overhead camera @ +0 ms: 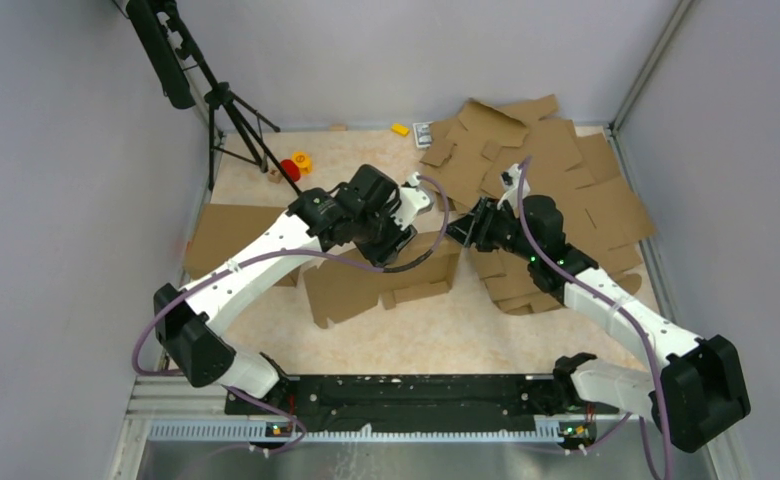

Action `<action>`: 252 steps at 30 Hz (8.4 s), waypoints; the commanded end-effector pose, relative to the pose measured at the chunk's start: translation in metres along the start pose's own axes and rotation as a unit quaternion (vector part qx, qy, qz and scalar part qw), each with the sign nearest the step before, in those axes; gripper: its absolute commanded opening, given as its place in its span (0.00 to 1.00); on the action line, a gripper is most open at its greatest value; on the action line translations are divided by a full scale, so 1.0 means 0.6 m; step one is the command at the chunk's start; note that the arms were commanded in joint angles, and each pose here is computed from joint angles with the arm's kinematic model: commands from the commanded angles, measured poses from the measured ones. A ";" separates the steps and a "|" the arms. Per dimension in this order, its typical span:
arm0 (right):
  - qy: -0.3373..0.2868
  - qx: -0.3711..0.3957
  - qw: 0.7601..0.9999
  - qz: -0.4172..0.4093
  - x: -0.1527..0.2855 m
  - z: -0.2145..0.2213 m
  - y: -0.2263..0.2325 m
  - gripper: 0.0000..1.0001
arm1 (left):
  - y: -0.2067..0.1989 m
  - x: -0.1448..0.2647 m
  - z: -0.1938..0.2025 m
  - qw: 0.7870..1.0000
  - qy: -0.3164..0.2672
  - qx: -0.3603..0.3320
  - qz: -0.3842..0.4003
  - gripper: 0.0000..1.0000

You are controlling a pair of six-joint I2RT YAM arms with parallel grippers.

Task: Fold the paper box
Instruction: Fold the paper box at the center of the board.

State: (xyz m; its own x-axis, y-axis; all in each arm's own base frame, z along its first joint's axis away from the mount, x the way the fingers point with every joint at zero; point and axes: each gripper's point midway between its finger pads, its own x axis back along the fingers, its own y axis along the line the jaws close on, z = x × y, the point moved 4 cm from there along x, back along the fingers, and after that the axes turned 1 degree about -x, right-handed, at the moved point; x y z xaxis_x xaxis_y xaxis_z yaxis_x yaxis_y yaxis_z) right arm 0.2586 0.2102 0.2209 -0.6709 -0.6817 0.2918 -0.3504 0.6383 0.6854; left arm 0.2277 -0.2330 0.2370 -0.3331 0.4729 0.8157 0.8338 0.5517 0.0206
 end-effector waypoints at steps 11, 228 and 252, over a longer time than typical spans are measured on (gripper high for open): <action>-0.003 0.007 0.999 -0.036 0.007 -0.009 0.027 0.48 | 0.012 0.069 -0.006 0.998 -0.037 -0.005 -0.053 0.58; 0.214 0.252 0.928 0.172 -0.035 0.160 -0.100 0.05 | -0.203 -0.172 0.172 0.995 0.021 0.048 0.081 0.15; 0.276 0.237 0.905 0.221 -0.061 0.192 -0.136 0.00 | -0.192 -0.183 0.187 0.996 0.020 0.045 0.078 0.10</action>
State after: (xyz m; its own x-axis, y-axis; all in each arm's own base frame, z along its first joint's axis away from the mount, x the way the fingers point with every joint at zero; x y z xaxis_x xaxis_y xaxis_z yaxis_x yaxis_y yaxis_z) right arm 0.2228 0.2171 0.0614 -0.3835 -0.3102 0.8699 -0.4600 0.8809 0.1113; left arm 0.1153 -0.2685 0.0710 -0.1638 0.4887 0.8570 0.8216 0.5484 -0.1557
